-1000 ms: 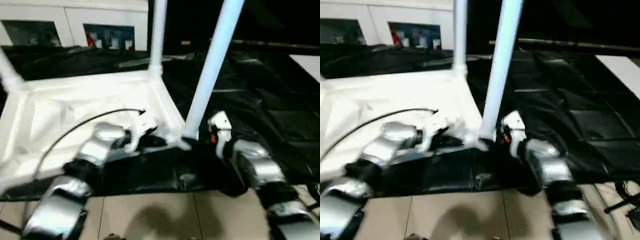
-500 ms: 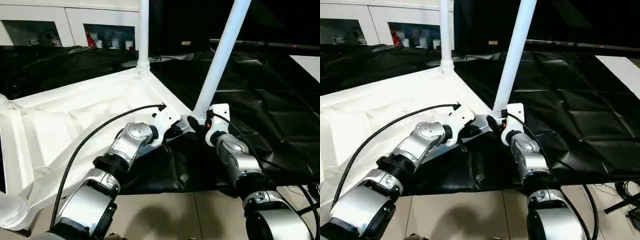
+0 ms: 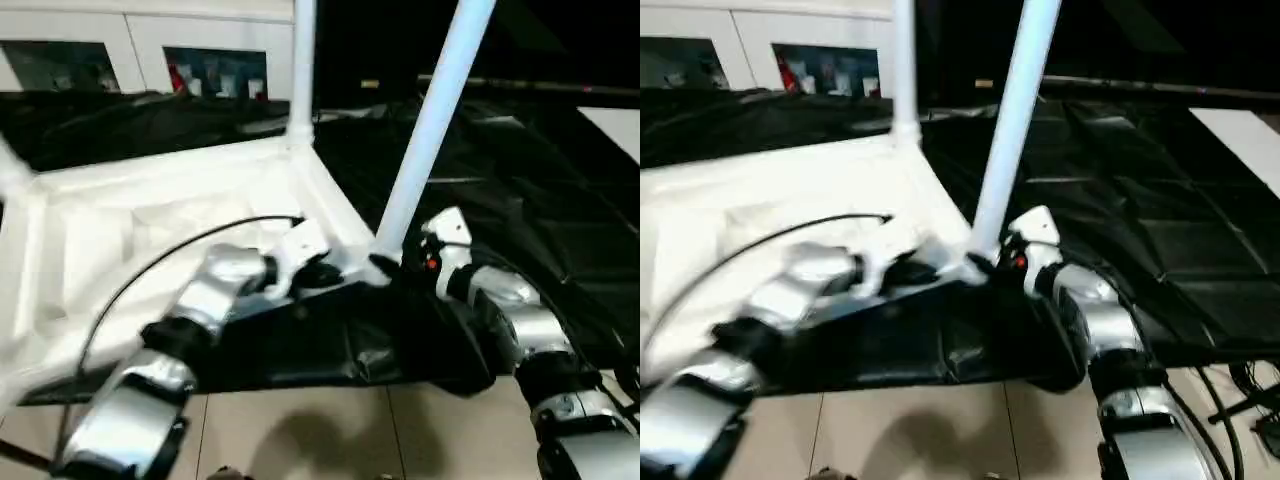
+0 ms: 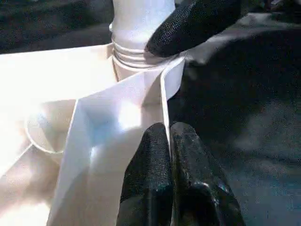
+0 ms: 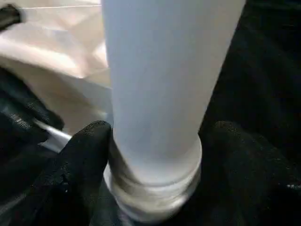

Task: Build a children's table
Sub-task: Rotate leg to tighten

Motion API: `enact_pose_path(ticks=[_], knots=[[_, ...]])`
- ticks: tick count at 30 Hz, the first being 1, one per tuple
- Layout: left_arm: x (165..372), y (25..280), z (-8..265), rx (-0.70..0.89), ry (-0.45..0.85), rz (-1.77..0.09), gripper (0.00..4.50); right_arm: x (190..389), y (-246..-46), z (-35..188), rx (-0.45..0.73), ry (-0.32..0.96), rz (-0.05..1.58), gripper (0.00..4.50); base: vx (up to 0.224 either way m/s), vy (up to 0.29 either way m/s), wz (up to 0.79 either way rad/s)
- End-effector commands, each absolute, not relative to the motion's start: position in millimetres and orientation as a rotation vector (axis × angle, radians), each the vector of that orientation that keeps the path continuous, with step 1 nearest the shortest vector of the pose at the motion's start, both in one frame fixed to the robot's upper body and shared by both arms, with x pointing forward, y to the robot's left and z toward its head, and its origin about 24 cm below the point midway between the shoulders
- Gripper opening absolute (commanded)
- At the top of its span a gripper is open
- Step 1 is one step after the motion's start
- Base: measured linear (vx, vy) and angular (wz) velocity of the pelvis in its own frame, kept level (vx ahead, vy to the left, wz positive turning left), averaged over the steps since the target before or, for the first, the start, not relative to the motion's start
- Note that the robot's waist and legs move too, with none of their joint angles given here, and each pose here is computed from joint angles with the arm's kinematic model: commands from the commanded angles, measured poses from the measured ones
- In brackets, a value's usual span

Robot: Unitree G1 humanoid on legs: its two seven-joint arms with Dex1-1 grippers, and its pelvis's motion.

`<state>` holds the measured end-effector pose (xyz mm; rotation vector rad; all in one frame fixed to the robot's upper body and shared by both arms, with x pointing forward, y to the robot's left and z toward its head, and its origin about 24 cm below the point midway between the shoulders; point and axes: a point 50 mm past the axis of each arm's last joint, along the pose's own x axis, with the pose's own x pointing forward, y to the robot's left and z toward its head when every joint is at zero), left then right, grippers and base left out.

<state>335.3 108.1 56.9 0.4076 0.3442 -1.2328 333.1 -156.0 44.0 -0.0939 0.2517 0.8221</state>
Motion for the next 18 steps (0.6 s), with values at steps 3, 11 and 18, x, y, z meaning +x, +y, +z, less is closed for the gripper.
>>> enact_pose_path(ticks=[3,11,18], knots=[[324,103,55,0.384,0.354,-1.367,0.0,330.9,-166.7,47,-0.136,0.266,0.845,3.72,0.0,0.0,0.0],[321,108,52,0.392,0.369,-1.364,0.0,322.3,-160.7,38,-0.148,0.318,0.929,3.02,0.0,0.0,0.0],[319,111,52,0.377,0.377,-1.365,0.0,320.0,-161.9,38,-0.116,0.314,0.938,2.73,0.0,0.0,0.0]])
